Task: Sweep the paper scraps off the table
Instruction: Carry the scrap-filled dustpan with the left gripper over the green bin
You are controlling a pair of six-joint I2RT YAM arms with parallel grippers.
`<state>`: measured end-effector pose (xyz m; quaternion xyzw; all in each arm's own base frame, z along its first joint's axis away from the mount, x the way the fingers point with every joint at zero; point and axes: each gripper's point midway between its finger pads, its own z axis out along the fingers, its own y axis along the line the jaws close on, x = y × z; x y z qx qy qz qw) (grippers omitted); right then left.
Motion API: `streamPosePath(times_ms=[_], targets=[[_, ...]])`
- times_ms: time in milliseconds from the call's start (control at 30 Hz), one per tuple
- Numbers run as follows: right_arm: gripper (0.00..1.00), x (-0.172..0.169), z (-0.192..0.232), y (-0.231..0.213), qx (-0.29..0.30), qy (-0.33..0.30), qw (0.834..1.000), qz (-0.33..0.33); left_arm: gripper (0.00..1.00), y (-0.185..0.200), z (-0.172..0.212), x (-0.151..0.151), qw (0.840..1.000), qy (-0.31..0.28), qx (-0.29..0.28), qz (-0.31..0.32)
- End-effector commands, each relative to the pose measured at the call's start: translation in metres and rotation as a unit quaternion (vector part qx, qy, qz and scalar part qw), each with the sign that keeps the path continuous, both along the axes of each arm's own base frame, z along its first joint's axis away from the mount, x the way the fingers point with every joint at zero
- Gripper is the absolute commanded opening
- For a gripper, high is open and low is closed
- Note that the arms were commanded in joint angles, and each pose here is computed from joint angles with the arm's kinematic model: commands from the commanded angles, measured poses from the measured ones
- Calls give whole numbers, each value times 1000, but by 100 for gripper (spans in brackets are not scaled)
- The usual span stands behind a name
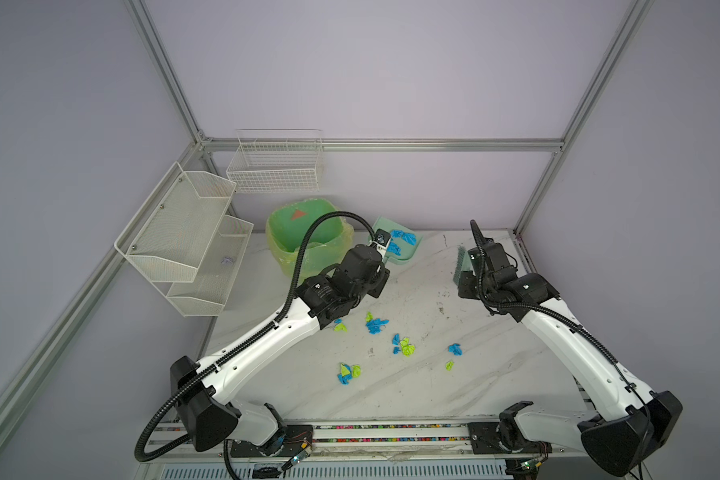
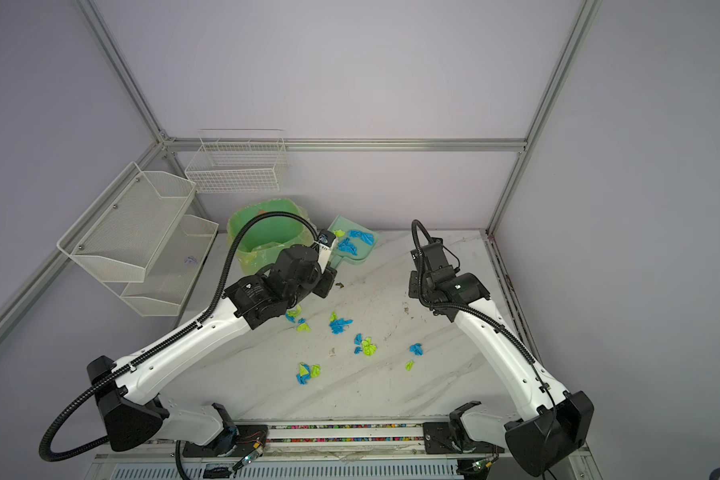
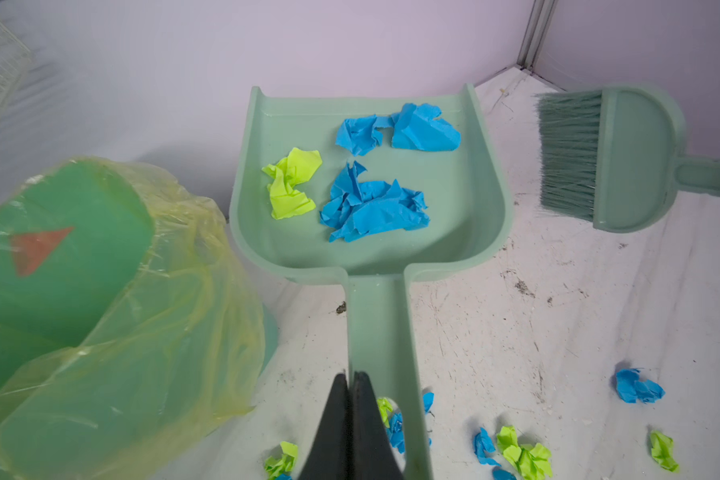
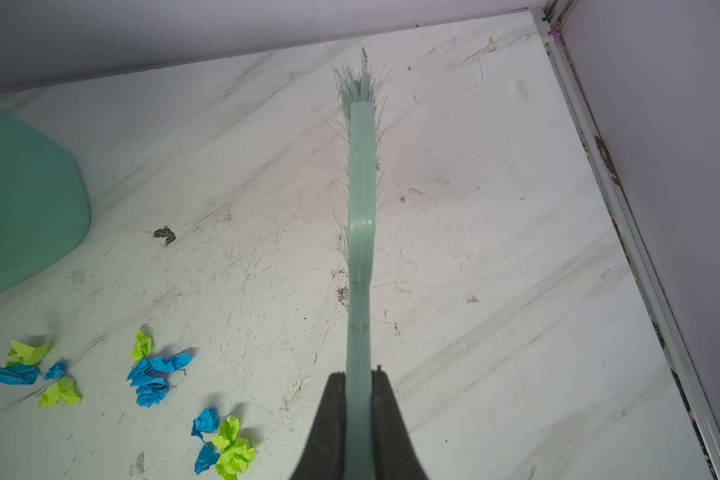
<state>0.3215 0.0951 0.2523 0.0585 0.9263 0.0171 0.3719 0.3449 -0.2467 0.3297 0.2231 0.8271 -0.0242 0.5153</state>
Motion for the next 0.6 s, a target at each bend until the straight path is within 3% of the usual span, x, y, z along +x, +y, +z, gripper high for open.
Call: streamPosePath(times_ms=[0, 233, 567], targets=[[0, 1, 7, -2, 7, -19, 1000, 0, 0, 25, 53, 5, 998, -49, -19, 27], [0, 0, 1, 3, 18, -18, 1000, 9, 0, 66, 81, 22, 995, -46, -54, 66], [0, 0, -5, 7, 28, -19, 999, 17, 0, 141, 92, 40, 989, -43, 0, 143]])
